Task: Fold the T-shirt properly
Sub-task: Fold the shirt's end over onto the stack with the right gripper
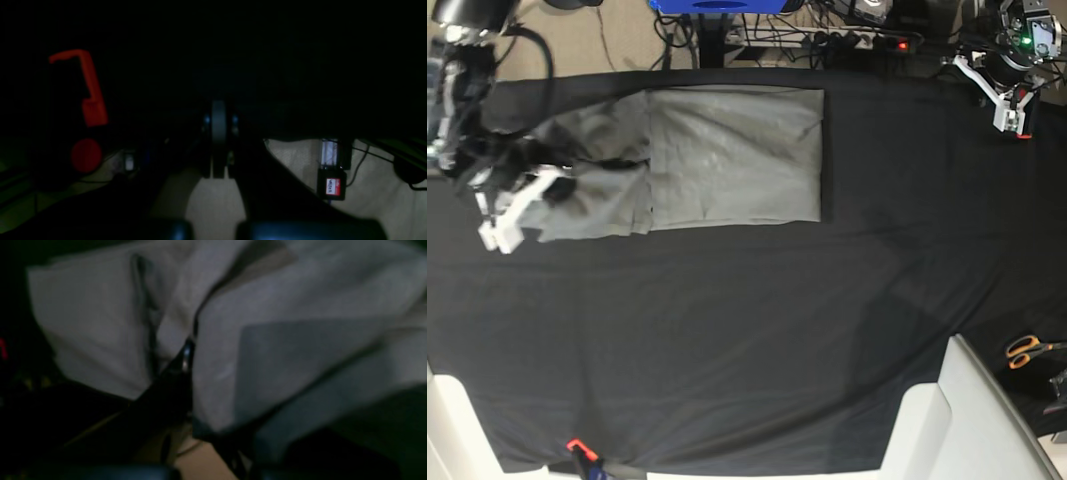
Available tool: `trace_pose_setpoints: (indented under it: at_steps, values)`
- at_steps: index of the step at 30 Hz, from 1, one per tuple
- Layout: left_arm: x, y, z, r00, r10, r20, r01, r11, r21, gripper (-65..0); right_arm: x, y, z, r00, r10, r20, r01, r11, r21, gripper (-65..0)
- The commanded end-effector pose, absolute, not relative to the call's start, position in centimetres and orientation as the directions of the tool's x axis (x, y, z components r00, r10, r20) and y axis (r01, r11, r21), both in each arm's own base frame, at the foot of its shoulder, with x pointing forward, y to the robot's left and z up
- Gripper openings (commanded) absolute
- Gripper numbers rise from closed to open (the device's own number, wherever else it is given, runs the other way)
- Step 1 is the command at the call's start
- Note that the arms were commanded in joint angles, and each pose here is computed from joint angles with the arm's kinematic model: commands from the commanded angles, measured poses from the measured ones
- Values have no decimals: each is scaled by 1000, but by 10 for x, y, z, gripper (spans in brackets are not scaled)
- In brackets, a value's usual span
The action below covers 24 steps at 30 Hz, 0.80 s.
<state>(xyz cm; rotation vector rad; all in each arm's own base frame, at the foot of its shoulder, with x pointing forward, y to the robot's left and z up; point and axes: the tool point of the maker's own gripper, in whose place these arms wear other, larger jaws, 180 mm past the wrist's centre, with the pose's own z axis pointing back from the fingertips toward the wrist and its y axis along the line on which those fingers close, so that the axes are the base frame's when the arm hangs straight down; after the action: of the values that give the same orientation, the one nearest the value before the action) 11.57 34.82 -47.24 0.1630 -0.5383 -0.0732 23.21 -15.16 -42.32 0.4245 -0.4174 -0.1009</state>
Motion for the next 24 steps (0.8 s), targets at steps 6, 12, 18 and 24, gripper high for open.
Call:
trace_pose_setpoints:
  at_steps: [6,12,18,24]
  values:
    - [122,354,-464,840,-128,527,29,981,192,-650,236,-96,-415,915,-238,325,60,878,475,-645]
    - [122,354,-464,840,-128,527,29,981,192,-650,232,-58,-410,925,-231,300,64,877,477,-645]
    - [123,354,-463,839,-128,528,29,981,193,-650,221,-22,-404,943,-201,266,48,871,489,-645]
    - [131,354,-463,831,-125,542,23,981,191,-650,220,-3,-402,951,-194,239,55,871,488,-645]
